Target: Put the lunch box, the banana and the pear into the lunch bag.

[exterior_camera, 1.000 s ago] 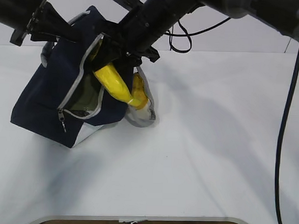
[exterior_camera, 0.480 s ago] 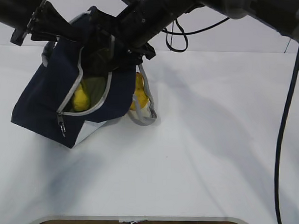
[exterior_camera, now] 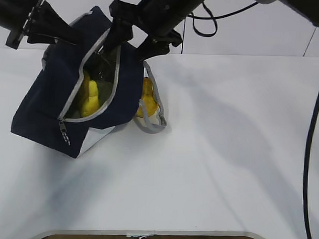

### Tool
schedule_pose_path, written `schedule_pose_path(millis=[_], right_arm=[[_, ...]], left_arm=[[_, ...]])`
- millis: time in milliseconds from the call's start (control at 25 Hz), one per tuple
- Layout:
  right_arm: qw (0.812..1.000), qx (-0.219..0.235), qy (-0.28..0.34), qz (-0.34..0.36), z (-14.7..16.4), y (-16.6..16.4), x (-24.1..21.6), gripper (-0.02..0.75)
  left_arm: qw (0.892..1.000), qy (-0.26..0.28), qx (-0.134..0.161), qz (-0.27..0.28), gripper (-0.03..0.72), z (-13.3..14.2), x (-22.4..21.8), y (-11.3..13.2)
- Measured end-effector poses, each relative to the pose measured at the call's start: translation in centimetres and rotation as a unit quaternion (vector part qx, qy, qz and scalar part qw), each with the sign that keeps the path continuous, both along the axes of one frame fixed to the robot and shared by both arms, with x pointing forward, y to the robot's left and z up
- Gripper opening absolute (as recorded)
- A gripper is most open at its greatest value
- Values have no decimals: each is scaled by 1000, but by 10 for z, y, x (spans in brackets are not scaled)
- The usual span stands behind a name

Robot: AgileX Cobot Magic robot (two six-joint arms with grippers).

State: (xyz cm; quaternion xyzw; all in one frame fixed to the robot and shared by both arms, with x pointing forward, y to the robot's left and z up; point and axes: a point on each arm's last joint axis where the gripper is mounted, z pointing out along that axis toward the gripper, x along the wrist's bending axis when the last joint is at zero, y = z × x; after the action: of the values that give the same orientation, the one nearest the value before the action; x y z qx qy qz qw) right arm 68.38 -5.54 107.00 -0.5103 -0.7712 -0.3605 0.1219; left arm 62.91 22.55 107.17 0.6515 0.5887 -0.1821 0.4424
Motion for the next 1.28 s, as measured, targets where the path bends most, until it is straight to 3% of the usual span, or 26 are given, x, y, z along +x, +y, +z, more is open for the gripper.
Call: schedule_pose_path(millis=[160,320,440,600,920,1280], right_arm=[[994,-94,-57,-18,12,-19,0,585],[976,-187,-104,-45,18,-37,4,584],[963,-232,-116,-67,17,-46,8,584],[961,-241,-112,-80,14,-47,10,584],[962,-240,-103,-87,-39,-37,34,584],[973,-171,-116,-102,-46,-25,43,584]], left_arm=[[1000,9,-4,6,4,0,0,16],[1000,10,-4,23,4,0,1,31],[999,12,-2,32,4,0,2,41],[999,14,24,32,4,-4,1,49],[998,18,64,22,4,-10,-1,53],[997,19,78,19,4,-11,-2,54]])
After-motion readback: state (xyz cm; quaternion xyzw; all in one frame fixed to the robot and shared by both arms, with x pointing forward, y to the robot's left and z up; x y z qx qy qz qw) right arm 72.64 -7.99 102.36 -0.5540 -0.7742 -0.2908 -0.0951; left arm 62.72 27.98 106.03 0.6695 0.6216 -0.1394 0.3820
